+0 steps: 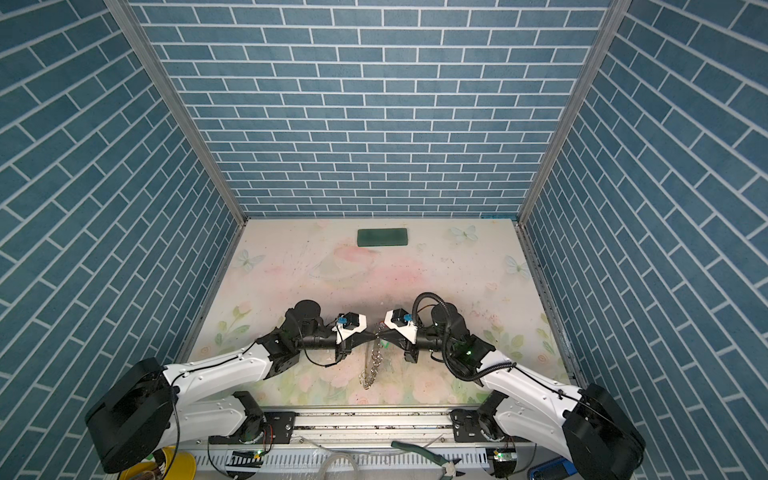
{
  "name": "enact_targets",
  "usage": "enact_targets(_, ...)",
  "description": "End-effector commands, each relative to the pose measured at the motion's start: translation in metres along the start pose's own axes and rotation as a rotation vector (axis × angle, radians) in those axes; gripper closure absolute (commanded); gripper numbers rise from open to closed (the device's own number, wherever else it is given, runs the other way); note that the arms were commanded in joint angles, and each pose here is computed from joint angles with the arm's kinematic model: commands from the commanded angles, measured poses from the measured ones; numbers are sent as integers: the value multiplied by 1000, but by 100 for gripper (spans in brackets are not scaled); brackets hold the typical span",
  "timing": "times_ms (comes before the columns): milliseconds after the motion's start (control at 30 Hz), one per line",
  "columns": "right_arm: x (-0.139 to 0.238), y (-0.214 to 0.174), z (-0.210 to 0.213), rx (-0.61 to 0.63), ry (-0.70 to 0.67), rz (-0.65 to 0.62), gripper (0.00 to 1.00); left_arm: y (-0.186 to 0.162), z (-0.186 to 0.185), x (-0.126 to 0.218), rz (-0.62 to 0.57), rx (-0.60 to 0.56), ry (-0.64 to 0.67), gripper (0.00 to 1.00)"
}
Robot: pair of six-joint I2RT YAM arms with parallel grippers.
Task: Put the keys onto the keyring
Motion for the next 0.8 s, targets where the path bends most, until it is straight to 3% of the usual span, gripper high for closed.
enact_targets(0, 7, 40, 19, 146, 88, -170, 100, -5, -9, -4, 32, 20, -46, 100)
enact_targets(300, 4, 34, 13, 149, 54, -119, 100, 1, -14, -2, 0, 15, -80, 100)
enact_targets(633, 19, 23, 12, 125, -35, -50, 100, 5, 0, 8, -38, 17, 40, 100)
enact_targets(767, 22, 20, 10, 134, -64, -48, 100, 8, 0, 11, -68, 21, 31, 100)
Point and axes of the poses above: each gripper's point midway between its finger pads, its own x axis back along the fingers, its own z axis along the line the jaws close on, y = z × x, the point moved 4 cm from there along x, back along the fingers, and after that the axes turned 8 degrees about -x, right-handed, at the moved point
